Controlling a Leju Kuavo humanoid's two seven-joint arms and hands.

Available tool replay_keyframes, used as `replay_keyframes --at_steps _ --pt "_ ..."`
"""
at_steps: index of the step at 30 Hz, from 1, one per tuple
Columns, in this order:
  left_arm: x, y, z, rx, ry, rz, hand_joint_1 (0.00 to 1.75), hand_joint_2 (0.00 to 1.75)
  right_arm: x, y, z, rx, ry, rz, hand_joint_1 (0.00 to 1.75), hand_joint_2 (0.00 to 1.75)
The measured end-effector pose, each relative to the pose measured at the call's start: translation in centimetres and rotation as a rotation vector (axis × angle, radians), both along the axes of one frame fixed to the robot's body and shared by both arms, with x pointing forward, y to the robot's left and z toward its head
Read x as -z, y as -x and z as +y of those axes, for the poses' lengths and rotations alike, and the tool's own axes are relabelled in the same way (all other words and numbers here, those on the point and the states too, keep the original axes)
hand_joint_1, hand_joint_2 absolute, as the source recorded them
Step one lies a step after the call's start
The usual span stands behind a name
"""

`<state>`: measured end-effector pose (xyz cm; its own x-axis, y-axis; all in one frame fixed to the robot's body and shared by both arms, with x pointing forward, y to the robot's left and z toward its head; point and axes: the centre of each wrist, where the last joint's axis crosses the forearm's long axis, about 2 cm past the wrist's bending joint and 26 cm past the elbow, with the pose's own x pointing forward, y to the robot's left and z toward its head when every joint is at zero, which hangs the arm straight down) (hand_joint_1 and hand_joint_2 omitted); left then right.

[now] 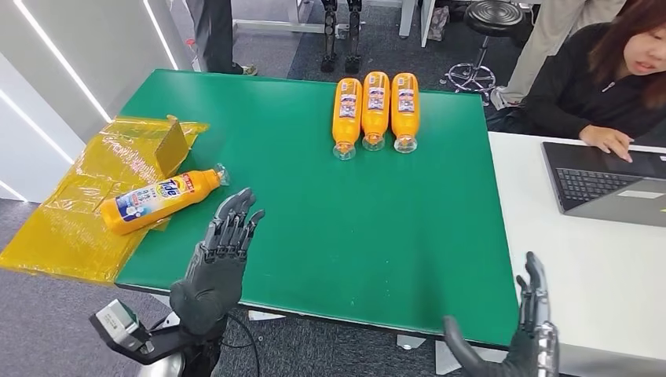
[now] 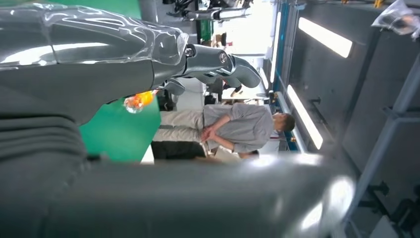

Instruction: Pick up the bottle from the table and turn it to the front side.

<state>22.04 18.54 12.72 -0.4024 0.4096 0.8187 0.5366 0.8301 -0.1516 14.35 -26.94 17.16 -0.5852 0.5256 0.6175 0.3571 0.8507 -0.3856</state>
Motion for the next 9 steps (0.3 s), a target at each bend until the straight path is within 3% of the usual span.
replay_keyframes --at_steps 9 --pt "0.7 -1.5 -0.2 -0.007 -0.024 0.024 0.00 0.00 -2.6 0.6 -2.2 -0.025 -0.019 -0.075 0.00 1.75"
